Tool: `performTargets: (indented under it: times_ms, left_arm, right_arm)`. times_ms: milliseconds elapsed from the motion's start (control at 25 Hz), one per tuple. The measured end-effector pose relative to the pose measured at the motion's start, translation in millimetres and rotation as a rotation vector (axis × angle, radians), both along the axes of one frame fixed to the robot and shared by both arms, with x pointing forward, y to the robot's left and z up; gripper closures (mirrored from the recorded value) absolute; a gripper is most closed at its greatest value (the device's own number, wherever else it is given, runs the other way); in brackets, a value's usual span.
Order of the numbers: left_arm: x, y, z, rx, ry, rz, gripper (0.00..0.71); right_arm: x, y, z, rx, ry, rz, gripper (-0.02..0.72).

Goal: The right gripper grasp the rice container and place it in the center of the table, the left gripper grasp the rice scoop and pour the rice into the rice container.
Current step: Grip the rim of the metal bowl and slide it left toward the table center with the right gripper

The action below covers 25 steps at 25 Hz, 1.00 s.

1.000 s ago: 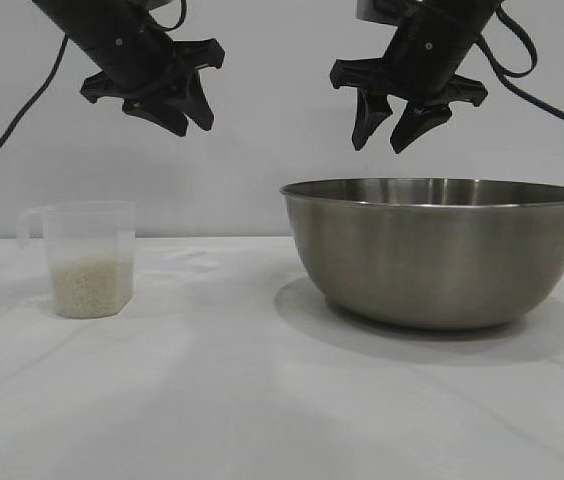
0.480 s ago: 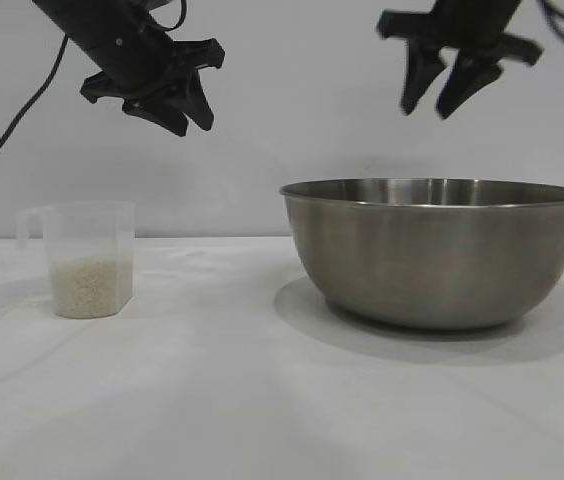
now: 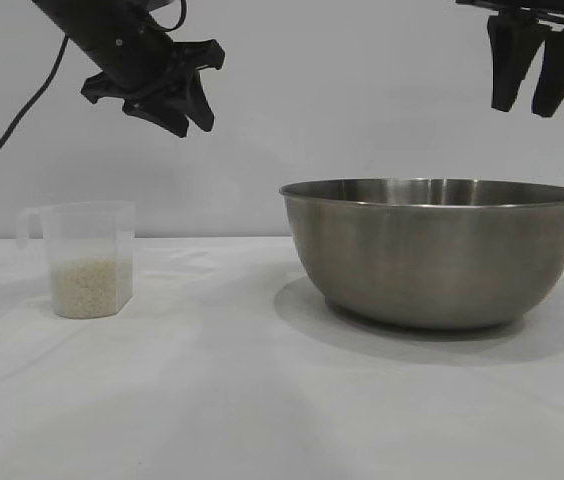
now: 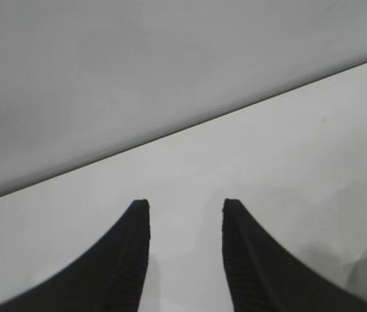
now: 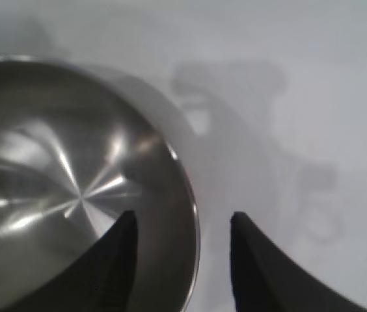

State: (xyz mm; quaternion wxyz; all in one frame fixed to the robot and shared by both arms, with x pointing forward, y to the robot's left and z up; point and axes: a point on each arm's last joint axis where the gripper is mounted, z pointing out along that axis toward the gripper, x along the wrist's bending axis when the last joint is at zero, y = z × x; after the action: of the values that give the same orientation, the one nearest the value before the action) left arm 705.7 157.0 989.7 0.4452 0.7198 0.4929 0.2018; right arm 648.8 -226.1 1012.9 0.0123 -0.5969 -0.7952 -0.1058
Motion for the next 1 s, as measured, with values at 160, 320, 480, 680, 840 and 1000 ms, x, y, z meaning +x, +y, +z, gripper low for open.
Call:
performTargets:
  times_ms: [160,320,480,680,840,1000]
  left_arm:
    - [0,-0.1,0,0.000,0.001,-0.001,0.492]
    - [0,-0.1,0,0.000,0.001,-0.001,0.492]
    - [0,-0.1,0,0.001,0.000,-0.002,0.492]
    - [0,0.0,0,0.007,-0.001,-0.005,0.492]
    - [0,0.2,0,0.016,-0.003,-0.009,0.492]
    - [0,0.2,0,0.019,-0.004,-0.010,0.492]
  right_arm:
    - [4,0,-18,-0.011,0.047,0.004,0.410]
    - [8,1,-37,-0.020,0.092,0.005,0.410]
    - [10,0,-52,-0.032,0.125,0.007,0.410]
    - [10,-1,-60,-0.045,0.141,0.024,0.574]
    - [10,-1,-60,-0.047,0.140,0.029,0.703]
    - [9,6,-60,-0.052,0.138,0.048,0.703]
